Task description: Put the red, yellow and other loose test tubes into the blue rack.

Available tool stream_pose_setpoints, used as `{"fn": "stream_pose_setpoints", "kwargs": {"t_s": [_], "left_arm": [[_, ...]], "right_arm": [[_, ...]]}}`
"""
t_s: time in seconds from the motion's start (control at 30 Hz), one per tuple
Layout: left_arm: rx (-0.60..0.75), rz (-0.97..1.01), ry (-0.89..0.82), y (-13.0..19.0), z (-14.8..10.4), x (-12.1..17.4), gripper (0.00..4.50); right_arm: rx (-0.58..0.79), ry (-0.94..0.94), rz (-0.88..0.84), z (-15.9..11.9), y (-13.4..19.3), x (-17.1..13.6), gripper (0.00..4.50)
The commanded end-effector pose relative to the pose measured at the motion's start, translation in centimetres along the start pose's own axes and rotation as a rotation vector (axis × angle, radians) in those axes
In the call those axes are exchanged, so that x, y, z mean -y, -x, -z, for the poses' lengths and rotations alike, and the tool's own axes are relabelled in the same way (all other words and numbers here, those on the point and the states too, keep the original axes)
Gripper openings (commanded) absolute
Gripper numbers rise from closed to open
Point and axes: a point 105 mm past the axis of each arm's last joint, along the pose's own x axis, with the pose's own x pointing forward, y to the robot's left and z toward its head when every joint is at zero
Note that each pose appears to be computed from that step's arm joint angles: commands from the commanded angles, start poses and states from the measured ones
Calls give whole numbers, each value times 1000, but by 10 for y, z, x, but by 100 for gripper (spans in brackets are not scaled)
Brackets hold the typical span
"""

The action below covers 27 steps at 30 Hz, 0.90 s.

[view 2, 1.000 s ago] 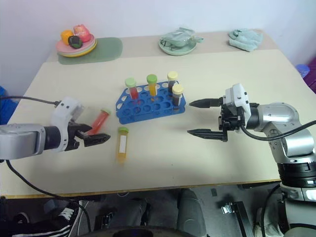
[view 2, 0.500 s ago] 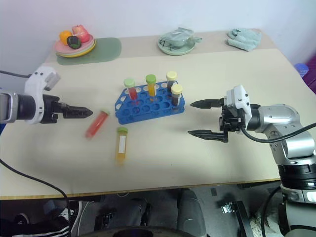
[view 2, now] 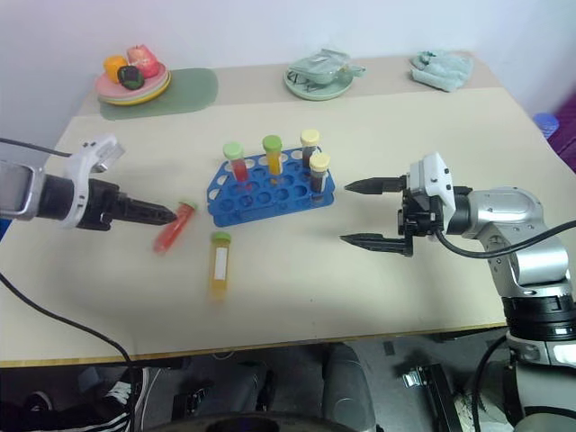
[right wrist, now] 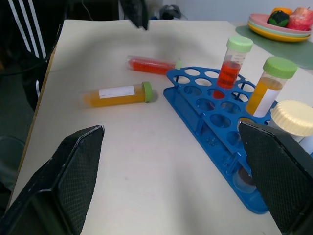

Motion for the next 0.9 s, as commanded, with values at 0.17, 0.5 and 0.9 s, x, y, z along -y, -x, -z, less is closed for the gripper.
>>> {"fn": "stream_pose_setpoints", "kwargs": {"t_s": [0.17,0.5,0.9], "left_arm": [[-29,-14,-31,-19,18,9,450],[23,-42,-43,-48,30,18,450],[83,-31,-18,-72,34,34,450]], "right_arm": [[21,41,-8,-7,-1,0,448],[18,36,-5,-6,-1,-1,448],[14,40,9,-6,1,2,448]]}}
